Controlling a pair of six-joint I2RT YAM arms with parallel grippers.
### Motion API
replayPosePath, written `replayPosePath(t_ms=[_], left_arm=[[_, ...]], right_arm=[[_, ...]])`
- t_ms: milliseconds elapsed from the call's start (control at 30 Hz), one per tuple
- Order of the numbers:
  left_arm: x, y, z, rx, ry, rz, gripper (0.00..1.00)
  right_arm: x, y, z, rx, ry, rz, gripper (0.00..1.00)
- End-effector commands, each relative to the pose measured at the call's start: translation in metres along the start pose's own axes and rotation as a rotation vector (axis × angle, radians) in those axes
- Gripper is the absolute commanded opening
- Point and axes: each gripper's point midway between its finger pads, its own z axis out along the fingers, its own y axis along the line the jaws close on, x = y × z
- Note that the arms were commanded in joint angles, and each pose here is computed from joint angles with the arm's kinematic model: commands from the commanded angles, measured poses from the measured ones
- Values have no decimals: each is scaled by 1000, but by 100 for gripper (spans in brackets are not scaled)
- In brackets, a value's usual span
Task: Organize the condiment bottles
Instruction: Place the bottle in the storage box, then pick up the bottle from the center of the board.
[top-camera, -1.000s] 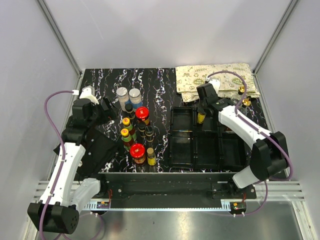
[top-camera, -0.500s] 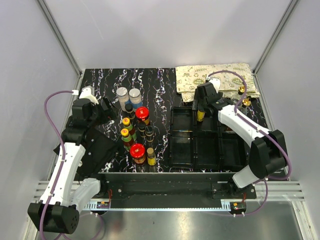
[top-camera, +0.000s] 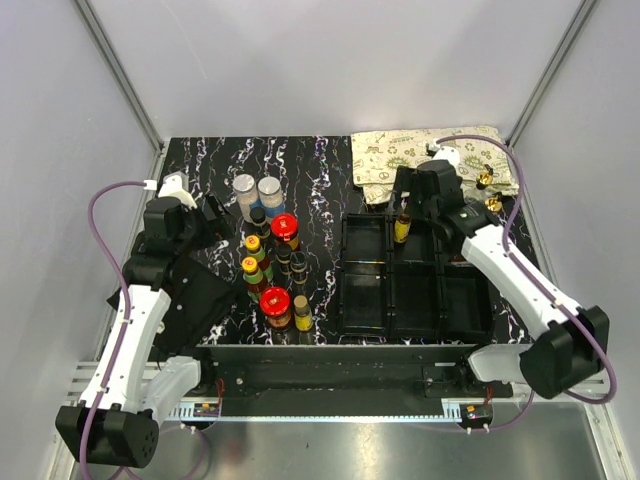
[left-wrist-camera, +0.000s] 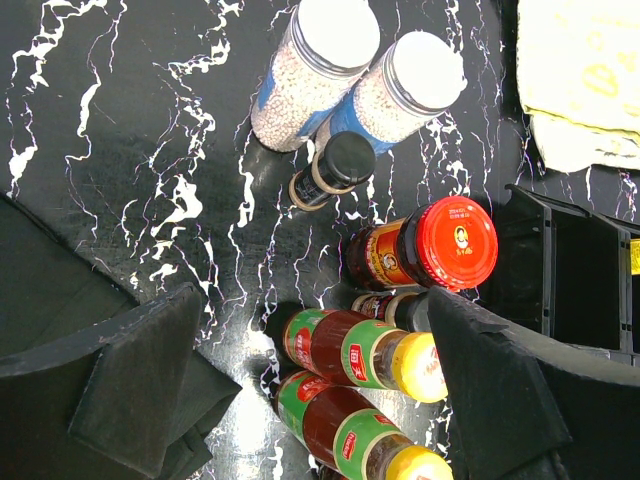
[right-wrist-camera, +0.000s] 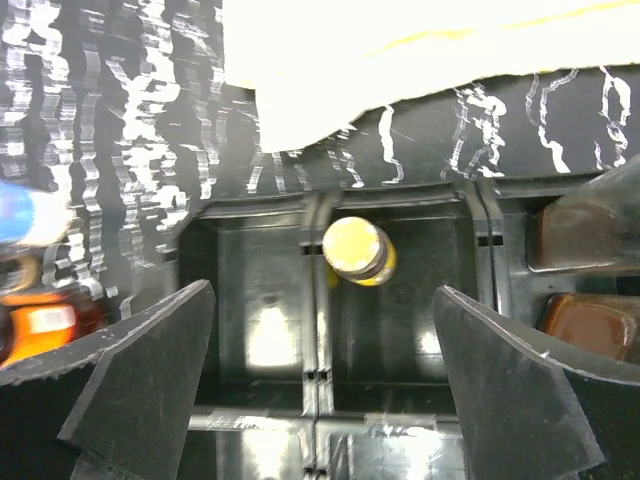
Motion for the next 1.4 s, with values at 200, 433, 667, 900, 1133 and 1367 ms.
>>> replayPosePath(t_ms=[200, 433, 667, 900, 1133, 1367], left_arm=[[-11, -7, -3, 40, -41, 18, 99], [-11, -7, -4, 42, -40, 15, 99], [-11, -6, -4, 38, -42, 14, 99], [-11, -6, -4, 41, -39, 12, 99], [-11, -5, -3, 40, -35, 9, 99], [-10, -5, -2, 42, -31, 5, 99]], right_arm=[[-31, 62, -72, -406, -20, -67, 100], [40, 150, -117, -726, 91, -399, 99], [109, 194, -139, -854, 223, -589, 97], [156, 216, -155, -914, 297, -704, 95], [180, 227, -167, -957, 342, -749, 95], [198, 233, -159, -947, 383, -775, 91]])
